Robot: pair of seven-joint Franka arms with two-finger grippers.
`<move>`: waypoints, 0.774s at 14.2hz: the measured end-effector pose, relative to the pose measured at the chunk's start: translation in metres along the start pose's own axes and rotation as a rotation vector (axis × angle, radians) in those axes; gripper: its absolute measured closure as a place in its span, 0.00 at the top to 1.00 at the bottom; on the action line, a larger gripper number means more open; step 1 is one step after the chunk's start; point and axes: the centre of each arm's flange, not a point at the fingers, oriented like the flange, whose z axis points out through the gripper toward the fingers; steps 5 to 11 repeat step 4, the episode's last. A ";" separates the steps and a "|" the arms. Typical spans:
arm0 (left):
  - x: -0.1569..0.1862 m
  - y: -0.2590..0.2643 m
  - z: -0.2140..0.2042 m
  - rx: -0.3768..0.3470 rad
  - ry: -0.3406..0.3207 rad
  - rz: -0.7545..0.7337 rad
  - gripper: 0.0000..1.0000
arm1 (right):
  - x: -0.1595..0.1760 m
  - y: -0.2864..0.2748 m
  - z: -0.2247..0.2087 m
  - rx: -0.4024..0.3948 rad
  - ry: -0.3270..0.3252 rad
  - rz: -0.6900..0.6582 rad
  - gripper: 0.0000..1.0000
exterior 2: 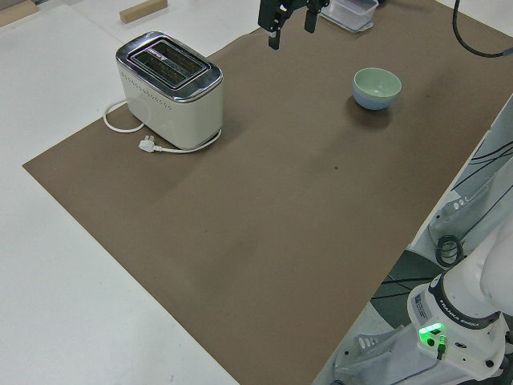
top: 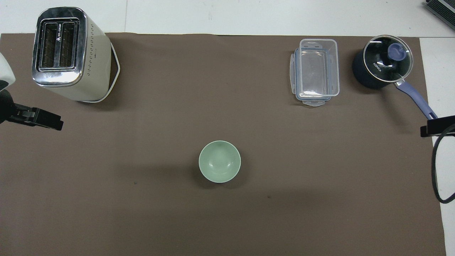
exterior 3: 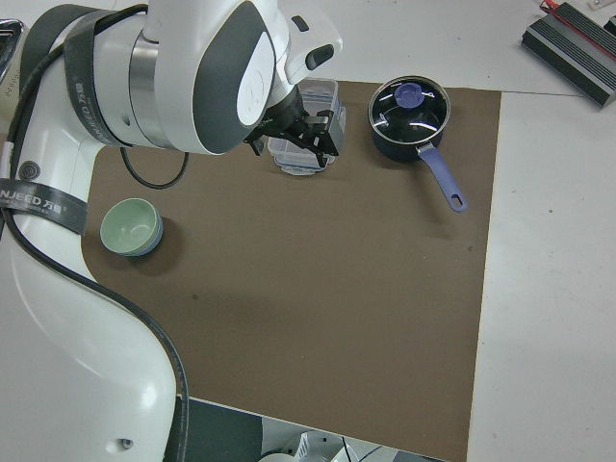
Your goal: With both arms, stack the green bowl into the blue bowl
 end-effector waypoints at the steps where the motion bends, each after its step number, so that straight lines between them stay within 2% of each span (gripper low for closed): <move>1: 0.000 0.000 0.000 0.000 0.000 0.000 1.00 | 0.000 0.000 0.000 0.000 -0.003 0.000 1.00; 11: 0.000 -0.002 0.000 0.000 0.000 -0.005 1.00 | -0.001 0.001 0.001 -0.001 -0.014 0.002 1.00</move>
